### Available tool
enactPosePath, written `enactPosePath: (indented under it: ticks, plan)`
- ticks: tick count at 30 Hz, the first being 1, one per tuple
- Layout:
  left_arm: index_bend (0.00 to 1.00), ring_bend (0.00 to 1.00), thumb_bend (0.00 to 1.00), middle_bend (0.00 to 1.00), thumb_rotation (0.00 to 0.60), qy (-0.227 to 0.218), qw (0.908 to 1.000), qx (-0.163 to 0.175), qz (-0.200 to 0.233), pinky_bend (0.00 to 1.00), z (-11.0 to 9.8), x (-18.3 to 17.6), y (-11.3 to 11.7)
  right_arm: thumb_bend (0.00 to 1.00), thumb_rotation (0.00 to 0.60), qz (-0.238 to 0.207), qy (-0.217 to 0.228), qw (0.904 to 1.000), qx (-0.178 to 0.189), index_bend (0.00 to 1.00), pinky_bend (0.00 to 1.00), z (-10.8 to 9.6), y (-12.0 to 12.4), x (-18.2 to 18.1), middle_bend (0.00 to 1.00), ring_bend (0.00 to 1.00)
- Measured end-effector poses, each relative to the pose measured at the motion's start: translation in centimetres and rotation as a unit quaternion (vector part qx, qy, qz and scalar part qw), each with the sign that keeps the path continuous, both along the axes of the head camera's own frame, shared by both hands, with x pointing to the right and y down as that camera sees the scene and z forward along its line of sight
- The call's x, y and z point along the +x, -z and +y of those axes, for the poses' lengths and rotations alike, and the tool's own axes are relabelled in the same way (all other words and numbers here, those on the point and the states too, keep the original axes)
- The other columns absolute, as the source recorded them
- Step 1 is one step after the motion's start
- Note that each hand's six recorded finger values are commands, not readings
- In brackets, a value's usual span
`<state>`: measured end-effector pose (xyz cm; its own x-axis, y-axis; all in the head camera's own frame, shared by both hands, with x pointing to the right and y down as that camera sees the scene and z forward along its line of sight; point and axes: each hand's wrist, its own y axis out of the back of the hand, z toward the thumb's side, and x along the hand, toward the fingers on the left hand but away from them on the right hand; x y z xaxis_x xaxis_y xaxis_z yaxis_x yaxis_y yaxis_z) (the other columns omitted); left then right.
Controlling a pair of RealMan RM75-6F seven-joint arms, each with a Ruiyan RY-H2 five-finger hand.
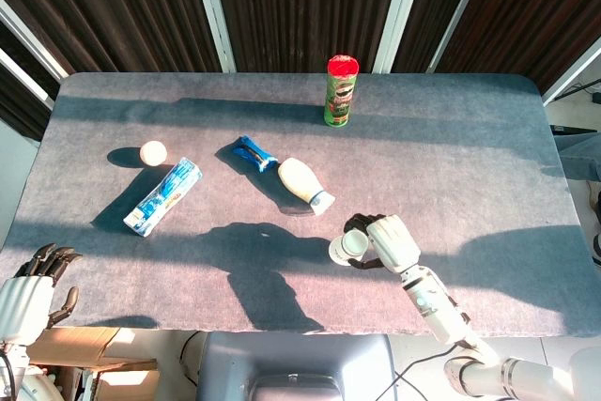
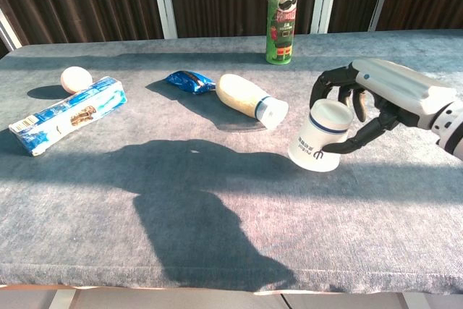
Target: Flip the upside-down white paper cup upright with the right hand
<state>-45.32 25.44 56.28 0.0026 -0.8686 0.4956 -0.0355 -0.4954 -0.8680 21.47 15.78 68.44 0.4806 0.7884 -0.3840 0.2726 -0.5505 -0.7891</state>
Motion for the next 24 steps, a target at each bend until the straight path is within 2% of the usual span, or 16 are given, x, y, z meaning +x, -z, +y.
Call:
enactPosePath:
  ticks: [6,9,12,14,17,21,24]
  plan:
    - [0.29,0.11,0.44,0.2,0.6,-0.001,1.0,-0.001,-0.003,0.3,0.0,0.1,-0.1,0.31,0.6,-0.093,-0.033,0.994,-0.047,0.62,0.72,0.5,-0.2,1.5,0.55,0.61]
    - [0.29,0.11,0.44,0.19,0.6,-0.004,1.0,-0.001,-0.003,0.3,0.0,0.2,-0.1,0.31,0.6,-0.144,-0.052,0.984,-0.092,0.59,0.69,1.0,-1.1,2.5,0.55,0.57]
    - [0.29,0.11,0.44,0.19,0.6,-0.004,1.0,-0.003,-0.004,0.3,0.1,0.2,-0.2,0.31,0.6,-0.173,-0.061,0.9743,-0.131,0.56,0.65,1.3,-2.3,3.2,0.54,0.53]
    - [0.29,0.11,0.44,0.19,0.6,-0.004,1.0,-0.003,-0.005,0.3,0.1,0.2,-0.2,0.31,0.6,-0.179,-0.062,0.9694,-0.156,0.54,0.64,1.6,-3.4,3.8,0.53,0.51]
    - [0.29,0.11,0.44,0.19,0.6,-0.003,1.0,-0.001,-0.004,0.3,0.1,0.2,-0.1,0.31,0.6,-0.168,-0.051,0.9689,-0.174,0.53,0.62,2.0,-4.8,4.5,0.51,0.49]
    - [0.29,0.11,0.44,0.19,0.6,-0.002,1.0,-0.001,-0.003,0.3,0.1,0.2,-0.1,0.31,0.6,-0.156,-0.027,0.9703,-0.183,0.51,0.59,2.6,-5.7,4.4,0.49,0.45]
    - [0.29,0.11,0.44,0.19,0.6,-0.003,1.0,-0.001,-0.002,0.3,0.1,0.2,0.0,0.31,0.6,-0.148,-0.021,0.973,-0.176,0.49,0.55,2.4,-5.6,4.5,0.46,0.41]
